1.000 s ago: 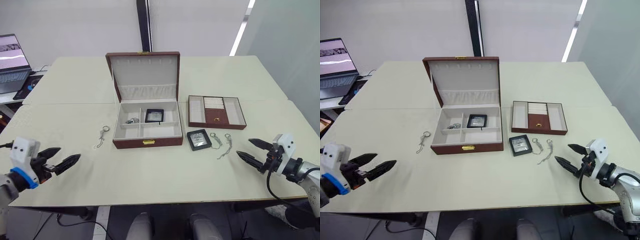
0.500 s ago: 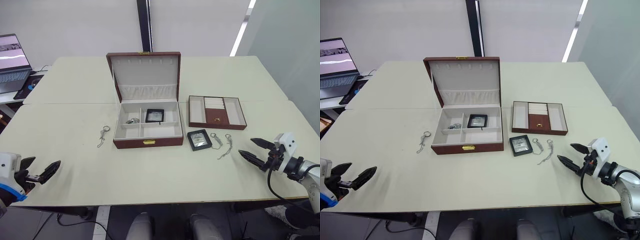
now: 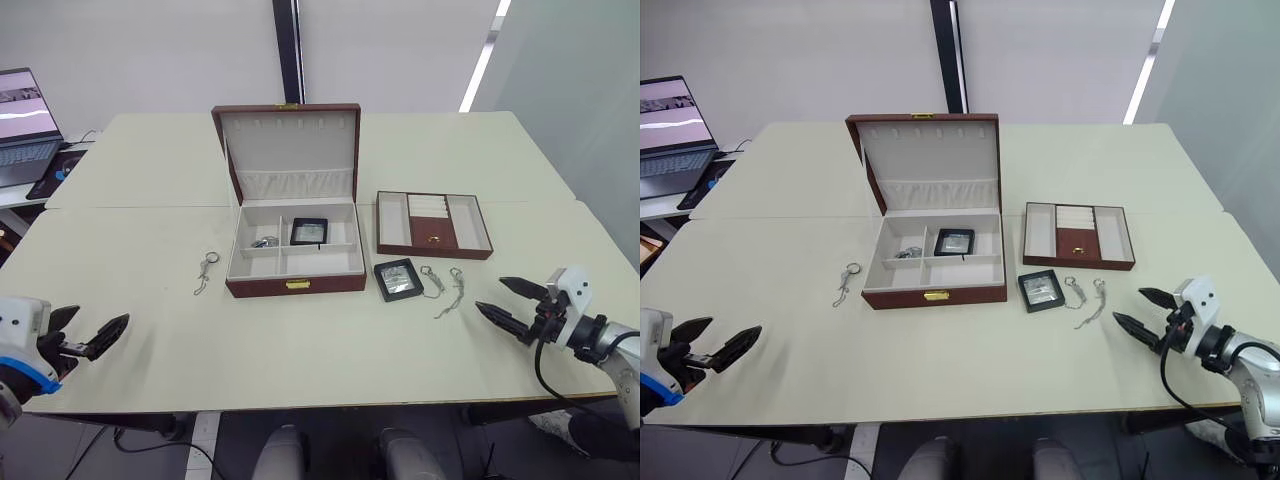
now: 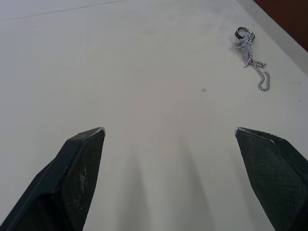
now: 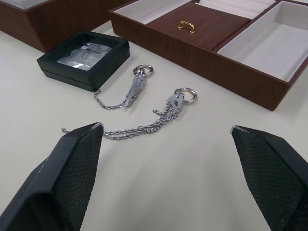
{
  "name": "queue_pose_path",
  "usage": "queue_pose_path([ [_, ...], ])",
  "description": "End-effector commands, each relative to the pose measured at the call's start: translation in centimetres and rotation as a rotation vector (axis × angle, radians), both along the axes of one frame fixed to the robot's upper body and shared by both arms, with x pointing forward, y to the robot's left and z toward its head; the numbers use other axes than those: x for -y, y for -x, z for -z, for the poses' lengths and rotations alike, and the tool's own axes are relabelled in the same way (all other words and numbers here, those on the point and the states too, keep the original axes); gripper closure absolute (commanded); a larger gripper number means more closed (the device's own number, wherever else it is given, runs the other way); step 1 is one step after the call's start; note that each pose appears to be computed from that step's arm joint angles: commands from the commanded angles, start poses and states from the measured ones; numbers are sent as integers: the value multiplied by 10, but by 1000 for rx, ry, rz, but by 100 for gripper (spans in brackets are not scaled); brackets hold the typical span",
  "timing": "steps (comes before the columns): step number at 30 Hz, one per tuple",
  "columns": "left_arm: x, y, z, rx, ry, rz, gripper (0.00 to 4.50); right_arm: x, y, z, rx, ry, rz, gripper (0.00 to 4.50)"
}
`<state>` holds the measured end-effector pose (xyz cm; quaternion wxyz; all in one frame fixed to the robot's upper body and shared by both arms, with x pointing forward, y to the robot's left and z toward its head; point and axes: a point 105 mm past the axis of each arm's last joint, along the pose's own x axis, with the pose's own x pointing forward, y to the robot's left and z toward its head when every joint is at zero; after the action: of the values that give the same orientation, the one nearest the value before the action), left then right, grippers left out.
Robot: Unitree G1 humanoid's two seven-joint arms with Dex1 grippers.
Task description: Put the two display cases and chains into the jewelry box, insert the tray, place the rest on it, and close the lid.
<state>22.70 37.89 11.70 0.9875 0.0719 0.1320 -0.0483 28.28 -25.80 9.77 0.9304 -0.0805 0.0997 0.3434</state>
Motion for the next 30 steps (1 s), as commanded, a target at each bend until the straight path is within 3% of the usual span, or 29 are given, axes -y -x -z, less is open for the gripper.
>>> queue_pose_path([
  [1, 11, -5, -10, 59, -8, 22, 2, -17, 3, -16, 54, -15, -73, 0],
  [10, 40, -16, -2, 139, 31, 35, 2, -90, 30, -33, 80, -78, -366, 0],
  [17, 69, -41, 5, 199, 73, 29, 2, -127, 48, -29, 98, -89, -490, 0],
  [30, 89, -92, 27, 179, 120, -35, 2, -142, 43, -22, 105, -64, -489, 0],
])
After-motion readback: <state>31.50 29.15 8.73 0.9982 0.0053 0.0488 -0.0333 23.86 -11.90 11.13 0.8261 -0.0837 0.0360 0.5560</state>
